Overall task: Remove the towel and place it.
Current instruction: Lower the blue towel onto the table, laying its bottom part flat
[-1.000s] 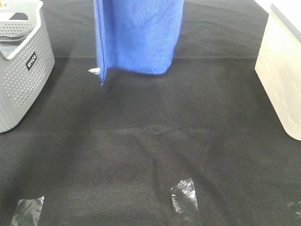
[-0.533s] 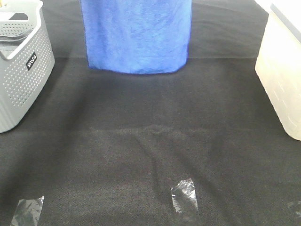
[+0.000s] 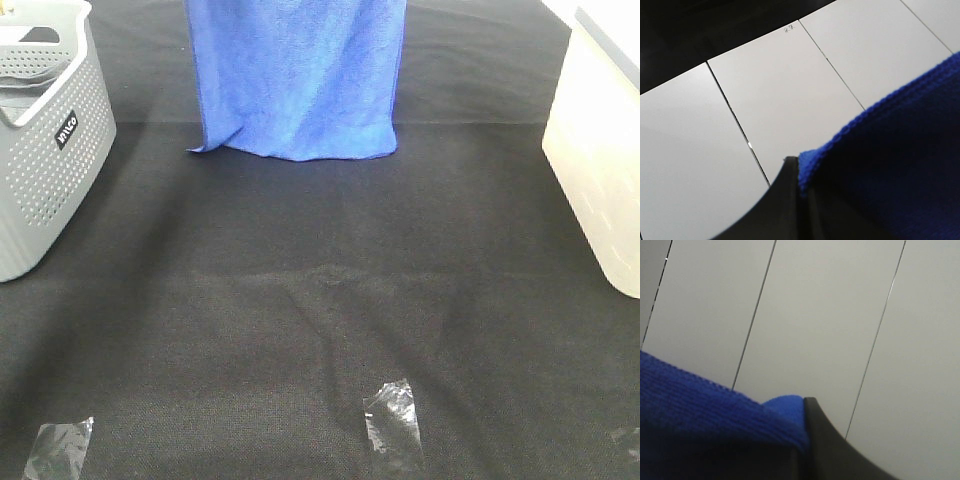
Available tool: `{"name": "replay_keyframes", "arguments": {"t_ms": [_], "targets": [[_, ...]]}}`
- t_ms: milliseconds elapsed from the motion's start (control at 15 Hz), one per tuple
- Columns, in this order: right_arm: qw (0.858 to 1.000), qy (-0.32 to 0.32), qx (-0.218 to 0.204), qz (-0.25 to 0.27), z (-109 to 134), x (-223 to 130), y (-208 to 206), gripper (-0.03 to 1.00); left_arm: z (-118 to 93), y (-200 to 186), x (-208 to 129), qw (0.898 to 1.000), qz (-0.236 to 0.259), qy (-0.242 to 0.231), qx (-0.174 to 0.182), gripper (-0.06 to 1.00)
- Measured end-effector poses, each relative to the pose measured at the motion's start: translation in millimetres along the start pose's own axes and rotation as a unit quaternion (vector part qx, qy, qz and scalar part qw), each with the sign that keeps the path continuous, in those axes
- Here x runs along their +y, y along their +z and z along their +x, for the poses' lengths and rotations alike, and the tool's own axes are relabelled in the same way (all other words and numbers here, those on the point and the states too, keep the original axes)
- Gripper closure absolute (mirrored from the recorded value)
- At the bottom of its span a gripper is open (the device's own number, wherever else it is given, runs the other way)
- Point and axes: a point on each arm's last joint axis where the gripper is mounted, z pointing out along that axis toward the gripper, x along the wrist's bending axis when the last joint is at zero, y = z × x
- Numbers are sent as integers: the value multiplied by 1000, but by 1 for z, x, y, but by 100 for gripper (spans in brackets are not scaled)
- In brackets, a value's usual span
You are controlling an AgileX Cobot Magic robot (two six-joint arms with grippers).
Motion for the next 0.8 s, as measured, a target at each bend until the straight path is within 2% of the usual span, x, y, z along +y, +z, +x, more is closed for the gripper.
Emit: {"name": "replay_keyframes", "arguments": {"t_ms": [200,333,400,467,600,733,800], "targets": [[1000,1,3,30,1,-5,0,94,-1,-1,-7,999,24,-35,-6,94],[996,1,10,87,1,-15,-2,94,-4,-2,-17,992,84,-91,-17,94],[992,7,13,122,2,-20,-3,94,-6,-4,-24,984,128,-120,-23,94],[988,16,16,155,2,-24,-5,94,-9,-5,-29,974,172,-147,-27,94],[974,37,24,222,0,-18,-13,94,-16,-9,-27,944,277,-175,-42,94],[958,43,31,281,-6,-3,-25,94,-19,-13,-10,905,376,-189,-70,94],[950,45,34,306,-9,6,-32,94,-18,-16,4,884,412,-199,-98,94]]}}
